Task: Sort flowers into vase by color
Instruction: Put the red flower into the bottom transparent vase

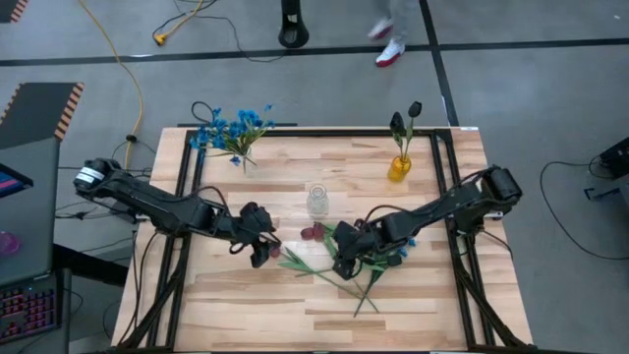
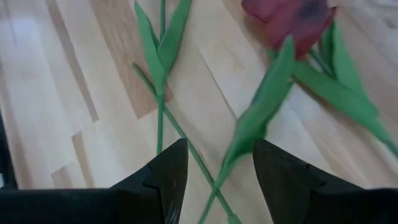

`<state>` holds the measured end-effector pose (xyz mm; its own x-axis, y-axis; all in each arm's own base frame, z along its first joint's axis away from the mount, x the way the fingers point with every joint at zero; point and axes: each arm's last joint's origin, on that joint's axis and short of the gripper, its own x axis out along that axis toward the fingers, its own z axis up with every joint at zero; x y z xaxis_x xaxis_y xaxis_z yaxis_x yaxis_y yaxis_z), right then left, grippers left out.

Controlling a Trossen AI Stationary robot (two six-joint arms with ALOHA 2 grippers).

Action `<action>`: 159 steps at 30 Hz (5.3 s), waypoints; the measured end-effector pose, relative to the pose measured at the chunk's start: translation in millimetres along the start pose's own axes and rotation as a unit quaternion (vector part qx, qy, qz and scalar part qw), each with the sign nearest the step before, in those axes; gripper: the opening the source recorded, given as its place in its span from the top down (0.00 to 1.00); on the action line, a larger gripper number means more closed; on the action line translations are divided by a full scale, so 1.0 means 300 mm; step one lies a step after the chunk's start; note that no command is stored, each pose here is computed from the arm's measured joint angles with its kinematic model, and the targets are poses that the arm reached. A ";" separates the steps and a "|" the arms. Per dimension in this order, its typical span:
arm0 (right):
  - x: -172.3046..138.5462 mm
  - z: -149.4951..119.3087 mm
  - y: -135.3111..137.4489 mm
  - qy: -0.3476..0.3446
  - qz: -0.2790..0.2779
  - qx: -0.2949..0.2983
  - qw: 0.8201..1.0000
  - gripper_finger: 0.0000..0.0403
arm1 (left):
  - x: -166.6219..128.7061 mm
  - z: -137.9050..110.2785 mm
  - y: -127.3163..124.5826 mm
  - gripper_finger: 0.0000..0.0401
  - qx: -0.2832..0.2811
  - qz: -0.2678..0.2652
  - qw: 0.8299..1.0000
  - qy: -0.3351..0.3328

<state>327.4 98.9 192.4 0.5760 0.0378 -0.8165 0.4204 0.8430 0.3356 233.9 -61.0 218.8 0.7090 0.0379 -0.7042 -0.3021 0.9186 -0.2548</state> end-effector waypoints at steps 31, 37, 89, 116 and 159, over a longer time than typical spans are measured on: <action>0.124 -0.057 -0.023 0.037 -0.055 0.019 0.998 0.62 | 0.048 -0.016 -0.019 0.40 0.010 0.004 1.000 0.009; 0.121 -0.076 -0.005 0.040 -0.050 0.010 0.998 0.63 | 0.048 -0.016 -0.019 0.40 0.010 0.004 1.000 0.009; -0.194 0.054 0.042 -0.154 0.023 -0.113 0.981 0.89 | 0.047 0.000 -0.025 0.40 -0.001 0.006 1.000 -0.024; -0.334 0.422 -0.079 -0.520 0.062 -0.325 0.787 0.89 | 0.044 0.030 -0.040 0.40 -0.015 -0.004 0.997 -0.079; -0.129 0.346 -0.328 -0.553 0.081 -0.268 0.785 0.89 | 0.043 0.034 -0.035 0.40 -0.041 0.020 0.994 -0.097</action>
<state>336.6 -41.3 239.6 0.9721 -0.0712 0.2234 0.0943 0.9910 -0.0945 252.7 -66.1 219.0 0.8022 0.1560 -0.5763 -0.3781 0.8798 -0.2881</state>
